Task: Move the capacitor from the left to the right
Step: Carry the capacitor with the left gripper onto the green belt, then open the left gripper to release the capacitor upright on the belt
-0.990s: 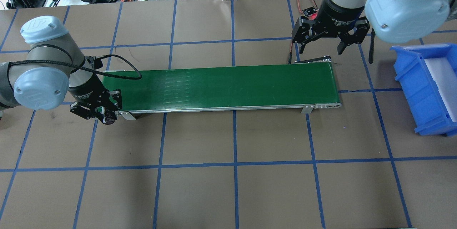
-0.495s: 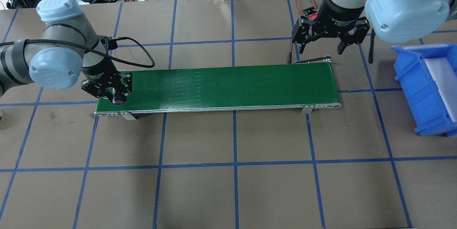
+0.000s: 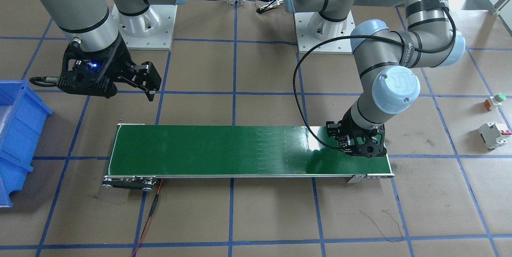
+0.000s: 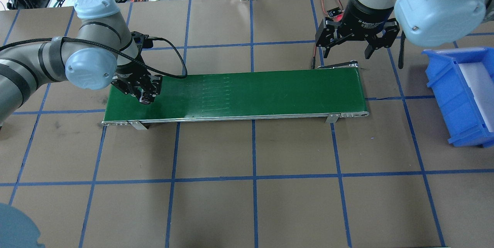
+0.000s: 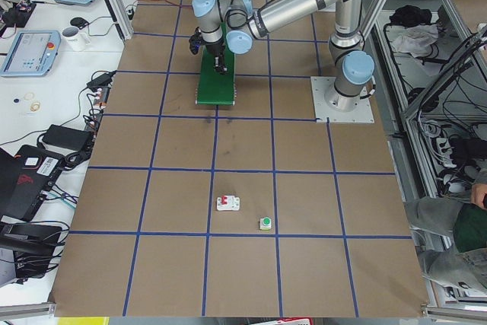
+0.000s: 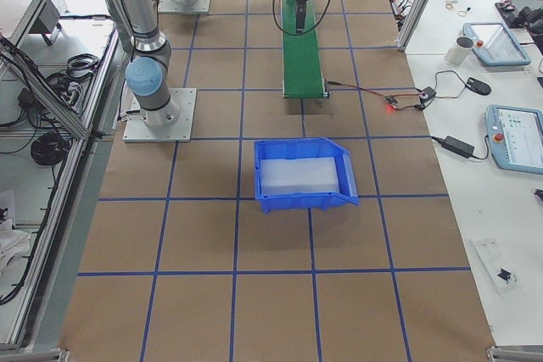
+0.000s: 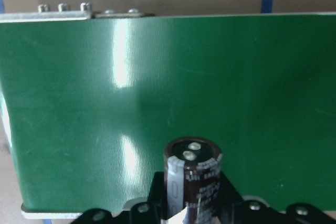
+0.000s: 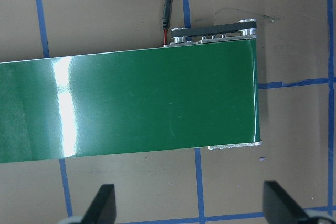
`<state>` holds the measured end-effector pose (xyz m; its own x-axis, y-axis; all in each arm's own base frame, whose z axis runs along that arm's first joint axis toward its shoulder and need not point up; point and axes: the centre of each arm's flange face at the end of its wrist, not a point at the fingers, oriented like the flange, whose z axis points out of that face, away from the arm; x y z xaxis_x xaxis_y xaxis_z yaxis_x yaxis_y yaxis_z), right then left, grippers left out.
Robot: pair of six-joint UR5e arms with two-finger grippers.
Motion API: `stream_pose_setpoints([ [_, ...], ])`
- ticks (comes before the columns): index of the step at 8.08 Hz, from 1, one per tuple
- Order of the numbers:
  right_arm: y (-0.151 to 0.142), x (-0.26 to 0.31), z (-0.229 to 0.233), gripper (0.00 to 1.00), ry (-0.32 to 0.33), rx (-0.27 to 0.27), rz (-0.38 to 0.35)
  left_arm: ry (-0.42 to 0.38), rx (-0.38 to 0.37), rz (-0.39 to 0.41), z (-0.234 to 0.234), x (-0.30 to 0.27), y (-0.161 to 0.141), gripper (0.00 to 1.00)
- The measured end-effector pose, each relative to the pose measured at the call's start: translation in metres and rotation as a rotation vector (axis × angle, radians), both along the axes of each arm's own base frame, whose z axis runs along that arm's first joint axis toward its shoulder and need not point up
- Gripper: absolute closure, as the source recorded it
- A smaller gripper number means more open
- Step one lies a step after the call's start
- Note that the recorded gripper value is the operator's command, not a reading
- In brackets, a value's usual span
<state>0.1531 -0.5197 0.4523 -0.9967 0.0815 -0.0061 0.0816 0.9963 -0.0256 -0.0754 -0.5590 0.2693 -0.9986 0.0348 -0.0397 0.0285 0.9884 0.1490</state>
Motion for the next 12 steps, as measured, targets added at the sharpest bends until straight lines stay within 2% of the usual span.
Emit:
stream_pose_setpoints([
  [1,0.000,0.000,0.000,0.00,0.000,0.000,0.000,0.002,-0.005,-0.035,-0.005,-0.006,-0.002,1.00],
  [2,0.000,0.000,0.000,0.00,0.000,0.000,0.000,0.003,-0.010,-0.052,-0.009,-0.010,-0.005,0.90],
  [3,0.000,0.000,0.000,0.00,0.000,0.000,0.000,0.004,-0.012,-0.058,-0.011,-0.011,-0.006,0.73],
  [4,0.000,0.000,0.000,0.00,0.000,0.000,0.000,0.004,-0.013,-0.059,-0.012,-0.011,-0.006,0.51],
  [5,0.000,0.000,0.000,0.00,0.001,0.000,0.000,0.003,-0.020,-0.057,-0.012,-0.012,-0.007,0.42],
  [7,0.000,0.000,0.000,0.00,0.000,0.000,0.001,-0.004,-0.092,-0.054,-0.006,-0.011,-0.015,0.35],
  [8,0.000,0.000,0.000,0.00,0.000,0.000,0.001,-0.006,-0.114,-0.053,-0.004,-0.011,-0.017,0.27],
  [10,0.000,0.000,0.000,0.00,0.001,0.001,0.001,-0.006,-0.128,-0.050,-0.002,-0.011,-0.019,0.02],
  [12,-0.001,0.000,-0.001,0.00,0.002,0.002,0.005,0.016,-0.154,-0.041,0.010,-0.013,-0.022,0.00],
])
